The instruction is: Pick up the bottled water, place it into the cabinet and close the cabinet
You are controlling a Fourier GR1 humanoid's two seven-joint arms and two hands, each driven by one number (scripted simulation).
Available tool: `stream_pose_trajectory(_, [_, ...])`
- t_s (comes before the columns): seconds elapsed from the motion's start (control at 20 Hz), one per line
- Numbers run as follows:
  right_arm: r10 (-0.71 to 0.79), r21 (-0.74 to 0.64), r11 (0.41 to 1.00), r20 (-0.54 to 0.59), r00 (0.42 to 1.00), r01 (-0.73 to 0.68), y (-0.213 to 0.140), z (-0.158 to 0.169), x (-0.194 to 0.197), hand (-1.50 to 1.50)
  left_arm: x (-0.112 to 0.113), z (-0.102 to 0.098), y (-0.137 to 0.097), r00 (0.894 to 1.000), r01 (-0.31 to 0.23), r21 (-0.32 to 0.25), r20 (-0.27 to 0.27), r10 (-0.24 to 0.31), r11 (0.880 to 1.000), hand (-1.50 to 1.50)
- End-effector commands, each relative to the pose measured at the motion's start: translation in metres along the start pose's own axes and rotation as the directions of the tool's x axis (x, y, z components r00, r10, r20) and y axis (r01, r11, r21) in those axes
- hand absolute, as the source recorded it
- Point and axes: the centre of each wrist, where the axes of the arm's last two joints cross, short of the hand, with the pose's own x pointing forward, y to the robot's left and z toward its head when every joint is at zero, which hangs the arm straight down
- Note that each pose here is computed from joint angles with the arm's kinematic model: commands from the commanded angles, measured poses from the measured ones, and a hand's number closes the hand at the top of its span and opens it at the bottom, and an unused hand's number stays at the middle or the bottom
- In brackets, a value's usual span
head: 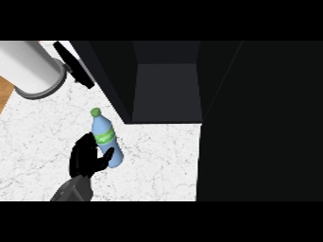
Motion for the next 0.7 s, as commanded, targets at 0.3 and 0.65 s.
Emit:
stream_pose_trajectory(0.3, [-0.003, 0.002, 1.000, -0.001, 1.000, 0.003, -0.005, -0.010, -0.008, -1.50, 0.039, 0.002, 0.051, 0.998, -0.056, -0.159, -0.035, 0.051, 0.986, 1.50])
stream_pose_trajectory(0.65, [-0.009, 0.022, 1.000, -0.008, 1.000, 0.009, -0.005, 0.006, -0.007, -1.50, 0.045, -0.004, 0.041, 0.993, -0.094, -0.171, -0.083, 0.081, 0.981, 1.50])
